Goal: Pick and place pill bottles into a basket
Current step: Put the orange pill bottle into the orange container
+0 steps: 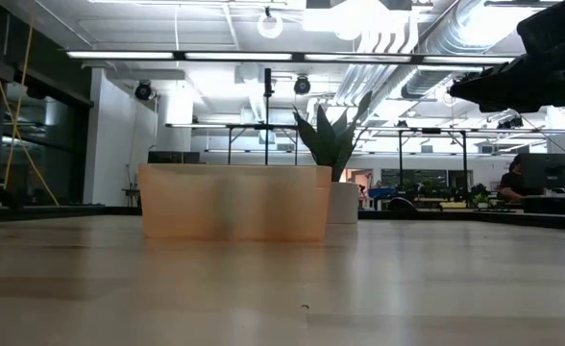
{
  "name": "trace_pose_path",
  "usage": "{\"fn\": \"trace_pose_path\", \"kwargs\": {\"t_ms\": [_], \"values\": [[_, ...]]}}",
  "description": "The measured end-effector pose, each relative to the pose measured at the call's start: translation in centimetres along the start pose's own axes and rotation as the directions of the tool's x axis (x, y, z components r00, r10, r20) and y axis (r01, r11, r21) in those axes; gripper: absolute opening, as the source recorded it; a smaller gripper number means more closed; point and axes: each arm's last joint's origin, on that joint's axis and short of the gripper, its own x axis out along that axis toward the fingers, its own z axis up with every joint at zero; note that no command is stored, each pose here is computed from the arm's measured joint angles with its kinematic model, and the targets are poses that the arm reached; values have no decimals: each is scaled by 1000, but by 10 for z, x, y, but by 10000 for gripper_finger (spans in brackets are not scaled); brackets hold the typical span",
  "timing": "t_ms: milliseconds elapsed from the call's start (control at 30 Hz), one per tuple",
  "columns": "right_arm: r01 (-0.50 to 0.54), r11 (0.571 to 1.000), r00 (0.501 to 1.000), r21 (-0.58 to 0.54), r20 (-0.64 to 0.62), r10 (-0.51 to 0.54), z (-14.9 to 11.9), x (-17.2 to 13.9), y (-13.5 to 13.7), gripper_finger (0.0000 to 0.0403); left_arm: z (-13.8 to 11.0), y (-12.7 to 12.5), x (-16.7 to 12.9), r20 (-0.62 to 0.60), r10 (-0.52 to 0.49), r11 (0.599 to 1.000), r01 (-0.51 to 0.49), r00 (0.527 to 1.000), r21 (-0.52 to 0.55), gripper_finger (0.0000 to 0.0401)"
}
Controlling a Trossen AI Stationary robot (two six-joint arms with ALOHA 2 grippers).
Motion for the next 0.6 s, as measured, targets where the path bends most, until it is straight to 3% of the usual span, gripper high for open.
{"fn": "trace_pose_path", "kwargs": {"t_ms": [133,300,433,600], "values": [[0,1000,1000,0,2,0,0,0,0,7,-12,-1,17,-22,56,993,-58,998,-100,182],[4,1000,1000,5,20,-4,2,0,0,7,-14,6,53,-181,125,973,-156,975,-170,196],[5,1000,1000,5,21,-5,2,0,0,7,-6,11,80,-272,128,974,-173,954,-147,245],[5,1000,1000,6,22,-5,2,0,0,7,0,15,92,-318,123,983,-160,940,-94,315]]}}
